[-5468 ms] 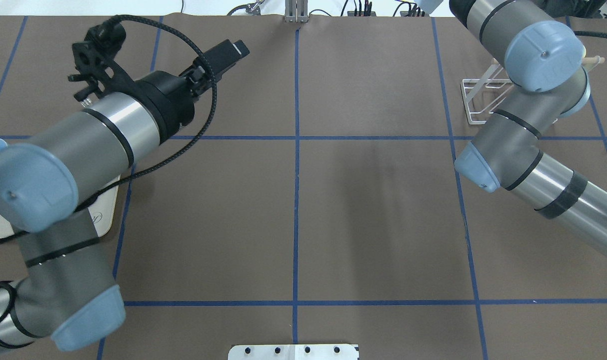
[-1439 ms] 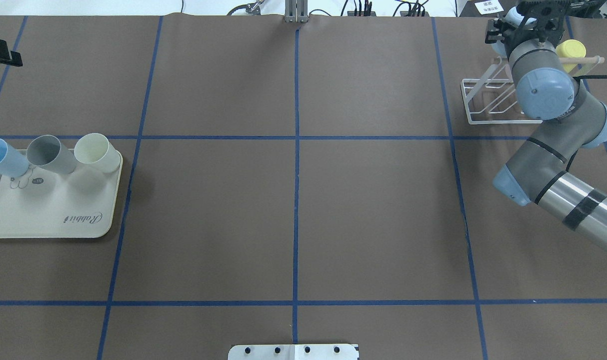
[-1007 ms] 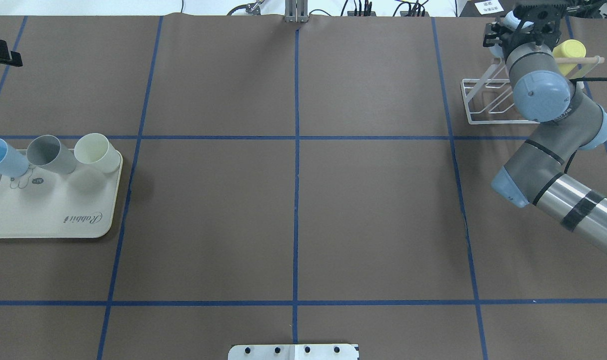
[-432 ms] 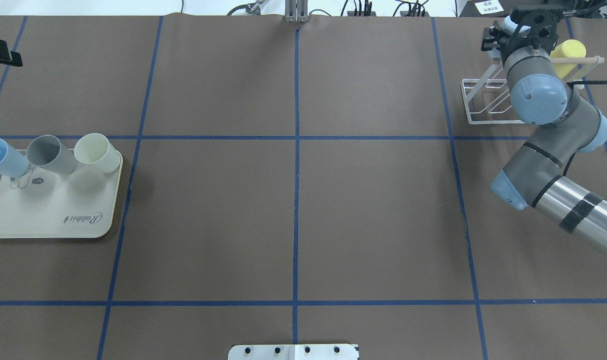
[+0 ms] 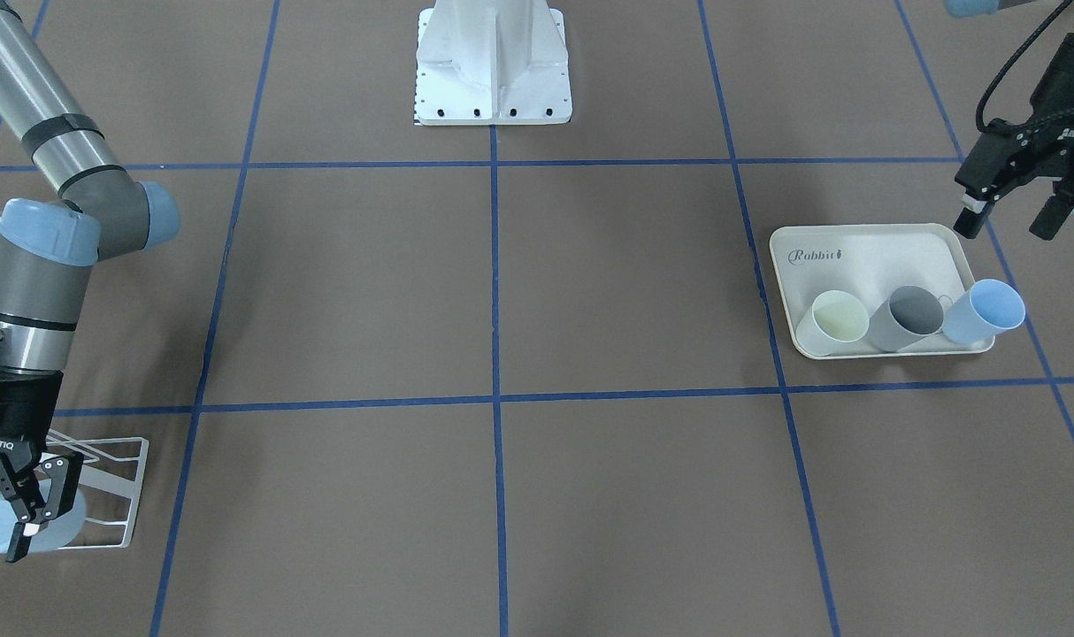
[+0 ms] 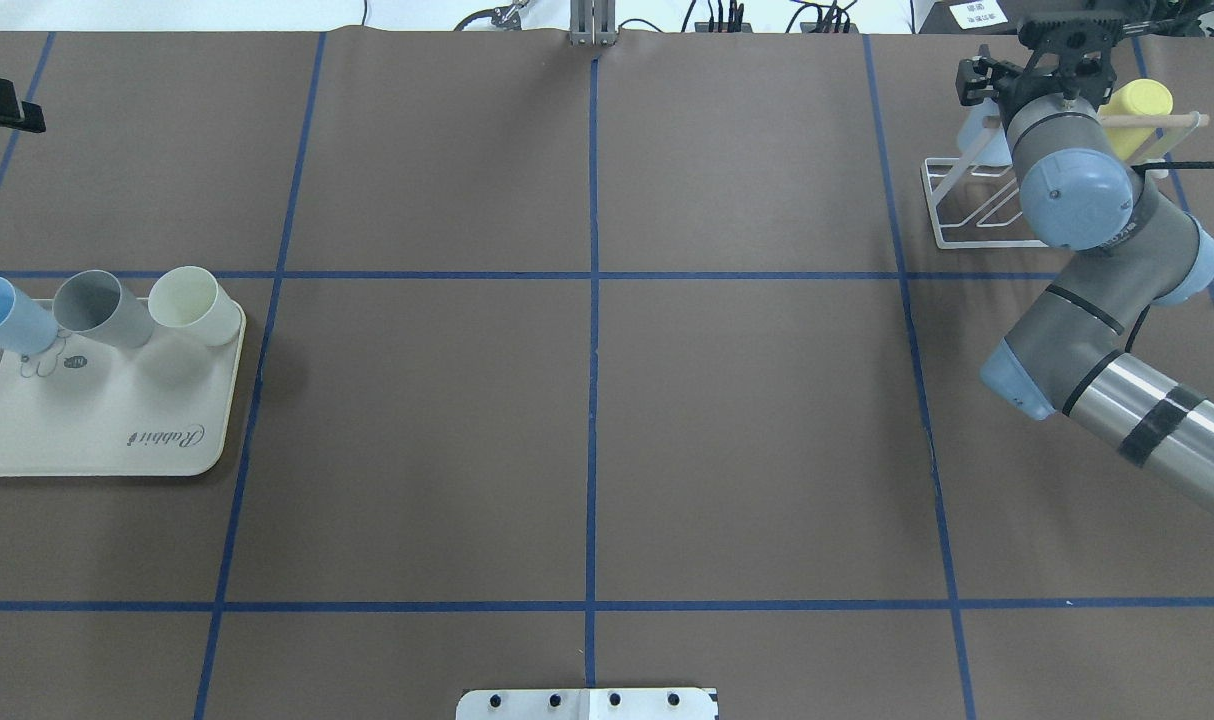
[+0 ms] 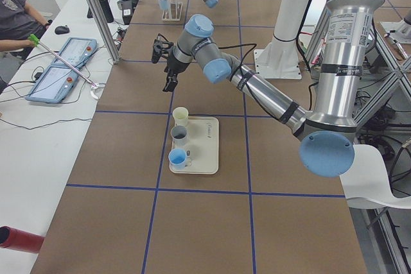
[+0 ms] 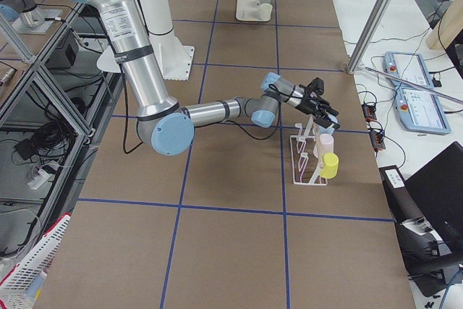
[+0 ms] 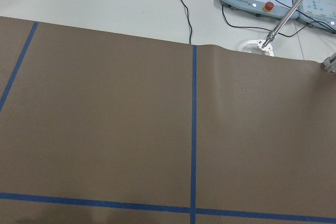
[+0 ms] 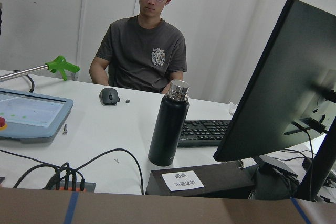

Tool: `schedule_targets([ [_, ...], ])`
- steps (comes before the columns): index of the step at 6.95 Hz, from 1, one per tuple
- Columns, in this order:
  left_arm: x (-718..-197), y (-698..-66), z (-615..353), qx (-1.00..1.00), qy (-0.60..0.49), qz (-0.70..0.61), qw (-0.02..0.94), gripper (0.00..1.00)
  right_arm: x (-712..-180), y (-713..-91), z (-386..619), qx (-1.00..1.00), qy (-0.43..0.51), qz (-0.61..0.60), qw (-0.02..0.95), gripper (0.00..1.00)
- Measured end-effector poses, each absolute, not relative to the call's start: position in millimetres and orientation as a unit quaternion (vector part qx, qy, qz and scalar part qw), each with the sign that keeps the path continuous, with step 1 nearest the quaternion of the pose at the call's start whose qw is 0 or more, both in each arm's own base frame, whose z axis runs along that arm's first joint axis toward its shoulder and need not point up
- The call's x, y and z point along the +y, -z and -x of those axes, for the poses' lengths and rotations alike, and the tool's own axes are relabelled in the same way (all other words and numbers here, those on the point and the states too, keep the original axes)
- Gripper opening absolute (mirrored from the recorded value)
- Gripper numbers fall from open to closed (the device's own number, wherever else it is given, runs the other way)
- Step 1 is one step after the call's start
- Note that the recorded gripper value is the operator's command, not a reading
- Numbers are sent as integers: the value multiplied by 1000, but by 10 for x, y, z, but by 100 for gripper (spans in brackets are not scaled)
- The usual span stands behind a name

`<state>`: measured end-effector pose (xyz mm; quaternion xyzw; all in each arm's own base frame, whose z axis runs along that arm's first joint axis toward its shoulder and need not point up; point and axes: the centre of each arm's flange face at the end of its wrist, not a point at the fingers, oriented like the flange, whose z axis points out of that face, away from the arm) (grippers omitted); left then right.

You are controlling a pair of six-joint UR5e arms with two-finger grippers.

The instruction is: Transfer IKEA cup to right arm and place on rack

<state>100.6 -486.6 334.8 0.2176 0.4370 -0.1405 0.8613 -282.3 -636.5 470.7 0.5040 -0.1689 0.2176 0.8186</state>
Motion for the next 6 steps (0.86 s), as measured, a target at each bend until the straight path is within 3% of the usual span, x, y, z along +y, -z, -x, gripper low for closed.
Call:
schedule_targets([
  [6, -4891, -3364, -888, 439, 147, -216, 860, 100, -6356, -4192, 2669, -216, -221, -517, 799, 99],
])
